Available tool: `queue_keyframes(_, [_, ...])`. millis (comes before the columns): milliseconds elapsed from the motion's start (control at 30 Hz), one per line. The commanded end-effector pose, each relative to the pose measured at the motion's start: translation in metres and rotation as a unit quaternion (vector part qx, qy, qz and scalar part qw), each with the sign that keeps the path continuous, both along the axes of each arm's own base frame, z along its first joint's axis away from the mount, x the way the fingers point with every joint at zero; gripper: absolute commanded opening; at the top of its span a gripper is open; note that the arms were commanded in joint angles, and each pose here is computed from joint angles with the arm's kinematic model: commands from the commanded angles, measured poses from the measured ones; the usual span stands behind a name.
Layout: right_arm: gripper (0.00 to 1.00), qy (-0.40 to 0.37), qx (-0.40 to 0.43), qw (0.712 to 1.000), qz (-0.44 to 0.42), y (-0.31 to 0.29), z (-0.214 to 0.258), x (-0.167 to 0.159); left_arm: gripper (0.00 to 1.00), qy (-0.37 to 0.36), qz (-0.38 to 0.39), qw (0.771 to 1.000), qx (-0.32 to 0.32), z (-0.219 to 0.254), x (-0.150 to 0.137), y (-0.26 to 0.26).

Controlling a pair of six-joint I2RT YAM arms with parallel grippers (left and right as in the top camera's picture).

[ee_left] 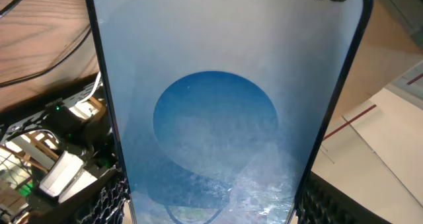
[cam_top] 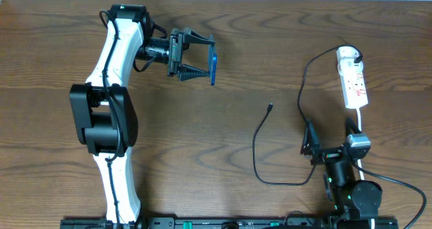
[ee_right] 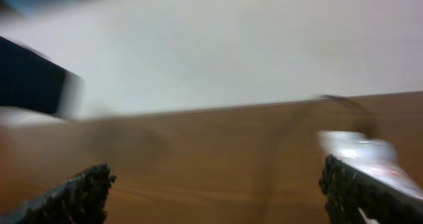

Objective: Plug charger to phone and switch on socket

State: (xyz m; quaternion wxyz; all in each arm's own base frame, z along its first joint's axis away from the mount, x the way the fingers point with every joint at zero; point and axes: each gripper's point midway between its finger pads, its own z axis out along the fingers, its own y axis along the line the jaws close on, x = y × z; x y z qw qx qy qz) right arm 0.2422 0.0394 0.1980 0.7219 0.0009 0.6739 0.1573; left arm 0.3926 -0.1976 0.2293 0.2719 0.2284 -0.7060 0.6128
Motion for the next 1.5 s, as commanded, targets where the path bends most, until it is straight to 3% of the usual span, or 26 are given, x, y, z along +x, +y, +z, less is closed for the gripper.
queue_keyframes(0, [0.99,0.028,0.126,0.984,0.126,0.037,0.007,-0.013,0.72,-0.043,0.01,0.999,-0.029,0.034,-0.001,0.001])
queue_keyframes(300, [0.99,-0.081,0.135,0.971,0.182,0.048,0.077,-0.036,0.72,-0.043,0.01,0.999,-0.029,0.034,-0.001,0.001])
queue_keyframes(433, [0.99,-0.045,0.087,0.979,0.181,0.053,0.098,-0.031,0.72,-0.043,0.01,0.999,-0.029,0.034,-0.001,0.001])
queue_keyframes(600, [0.99,0.064,0.028,0.977,0.203,0.065,0.117,-0.009,0.72,-0.043,0.01,0.999,-0.029,0.034,-0.001,0.001])
queue_keyframes(667, [0.99,0.084,-0.002,0.959,0.269,0.085,0.131,-0.006,0.72,-0.043,0.01,0.999,-0.029,0.034,-0.001,0.001])
queue_keyframes(800, [0.99,0.108,0.018,0.91,0.401,0.116,0.151,-0.011,0.72,-0.043,0.01,0.999,-0.029,0.034,-0.001,0.001])
queue_keyframes(1067, [0.99,0.175,0.134,0.861,0.459,0.142,0.163,0.02,0.72,-0.043,0.01,0.999,-0.029,0.034,-0.001,0.001])
queue_keyframes(1167, [0.99,0.196,0.136,0.847,0.475,0.161,0.166,0.026,0.72,-0.043,0.01,0.999,-0.029,0.034,-0.001,0.001])
queue_keyframes(1300, [0.99,0.259,0.105,0.857,0.434,0.186,0.155,0.043,0.72,-0.043,0.01,0.999,-0.029,0.034,-0.001,0.001])
queue_keyframes(1467, [0.99,0.349,0.009,0.906,0.24,0.189,0.131,0.073,0.72,-0.043,0.01,0.999,-0.029,0.034,-0.001,0.001])
